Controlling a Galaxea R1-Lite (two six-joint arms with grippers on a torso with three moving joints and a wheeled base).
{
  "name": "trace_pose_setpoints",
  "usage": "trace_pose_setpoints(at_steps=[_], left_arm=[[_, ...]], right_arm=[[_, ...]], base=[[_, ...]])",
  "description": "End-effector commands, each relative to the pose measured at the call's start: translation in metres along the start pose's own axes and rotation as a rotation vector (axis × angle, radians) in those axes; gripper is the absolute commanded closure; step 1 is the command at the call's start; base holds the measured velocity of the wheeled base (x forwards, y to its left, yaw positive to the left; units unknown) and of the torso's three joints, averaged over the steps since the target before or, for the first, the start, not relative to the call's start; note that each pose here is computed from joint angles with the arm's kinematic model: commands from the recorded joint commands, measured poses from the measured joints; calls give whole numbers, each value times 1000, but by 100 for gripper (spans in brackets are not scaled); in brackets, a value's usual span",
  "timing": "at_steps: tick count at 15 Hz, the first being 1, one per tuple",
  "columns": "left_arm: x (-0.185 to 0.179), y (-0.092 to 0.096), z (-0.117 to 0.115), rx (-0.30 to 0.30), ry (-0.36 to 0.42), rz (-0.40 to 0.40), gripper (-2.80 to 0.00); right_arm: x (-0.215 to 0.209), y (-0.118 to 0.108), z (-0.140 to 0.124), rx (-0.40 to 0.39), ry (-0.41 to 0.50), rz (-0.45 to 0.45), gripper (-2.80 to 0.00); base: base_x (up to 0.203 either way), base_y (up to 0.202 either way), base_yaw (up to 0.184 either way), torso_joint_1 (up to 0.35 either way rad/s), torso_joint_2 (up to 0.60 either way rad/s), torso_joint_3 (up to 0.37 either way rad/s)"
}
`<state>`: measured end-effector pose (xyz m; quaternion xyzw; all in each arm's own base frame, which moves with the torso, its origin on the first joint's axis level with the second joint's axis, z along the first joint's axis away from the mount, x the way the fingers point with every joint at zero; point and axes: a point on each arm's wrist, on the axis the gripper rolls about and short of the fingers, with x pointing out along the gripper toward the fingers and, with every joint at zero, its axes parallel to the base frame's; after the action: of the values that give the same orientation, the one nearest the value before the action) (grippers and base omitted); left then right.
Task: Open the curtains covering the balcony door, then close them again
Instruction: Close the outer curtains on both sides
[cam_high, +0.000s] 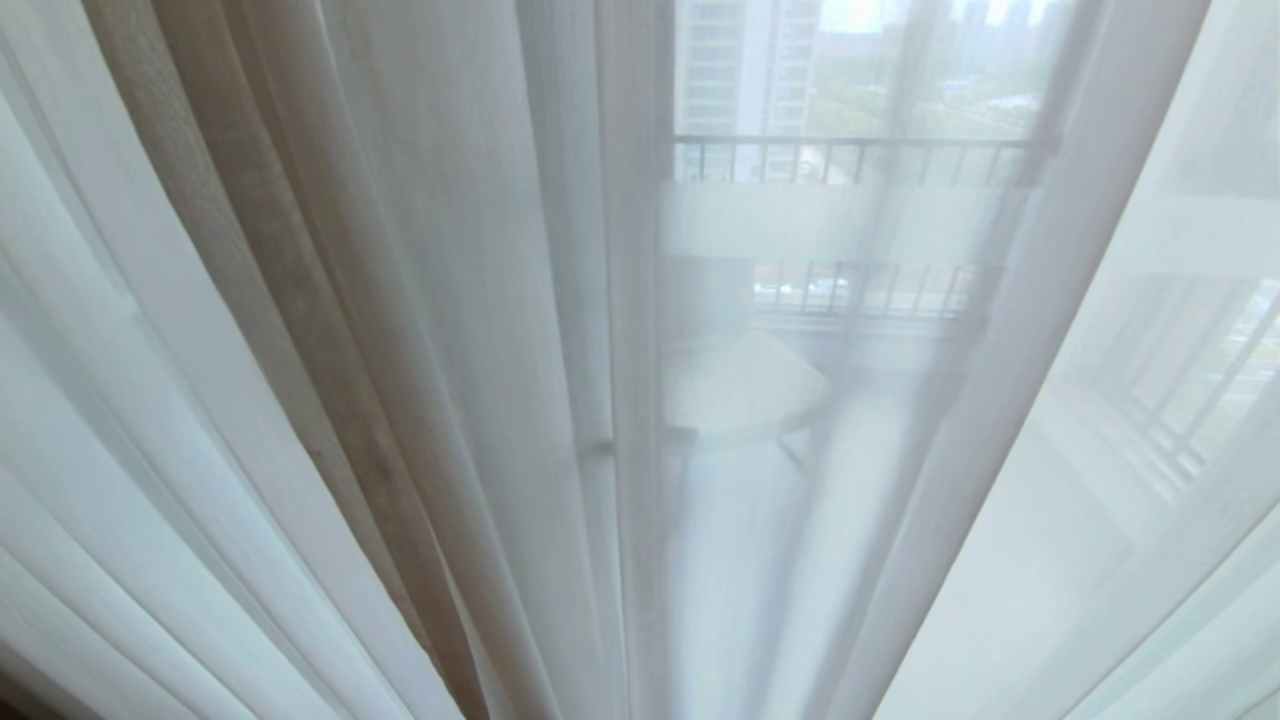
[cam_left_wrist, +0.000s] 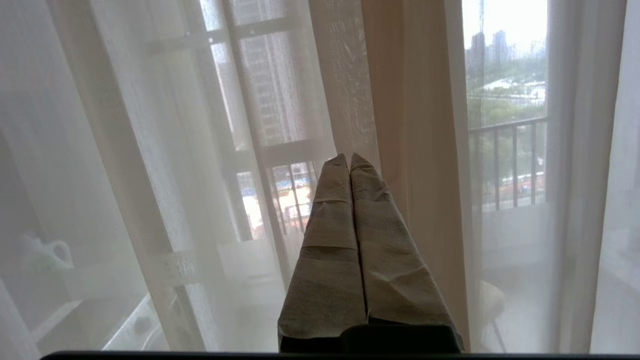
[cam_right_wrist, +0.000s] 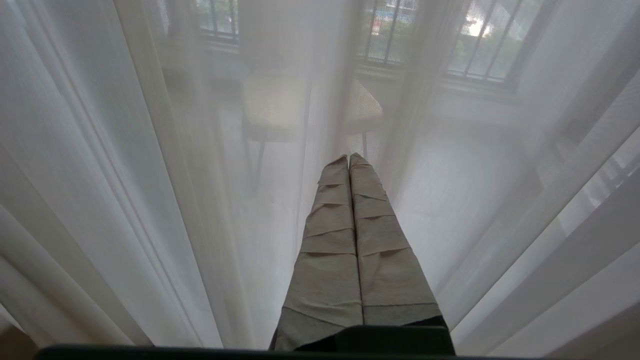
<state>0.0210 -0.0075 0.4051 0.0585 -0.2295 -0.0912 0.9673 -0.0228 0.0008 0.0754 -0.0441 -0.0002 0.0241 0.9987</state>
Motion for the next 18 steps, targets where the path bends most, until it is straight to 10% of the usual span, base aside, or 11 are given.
trace_pose_setpoints(at_steps=[1, 10, 18], left_arm=[[-4, 13, 9, 51, -81, 43, 0], [-15, 34, 33, 189, -304, 467, 0], [-38, 14, -23, 118, -289, 696, 0]], right_arm=[[0, 0, 0, -1, 0, 1, 0], [0, 0, 0, -1, 0, 1, 0], [0, 0, 0, -1, 0, 1, 0]], base=[[0, 0, 0, 0, 0, 0], [0, 0, 0, 0, 0, 0], [0, 0, 0, 0, 0, 0]])
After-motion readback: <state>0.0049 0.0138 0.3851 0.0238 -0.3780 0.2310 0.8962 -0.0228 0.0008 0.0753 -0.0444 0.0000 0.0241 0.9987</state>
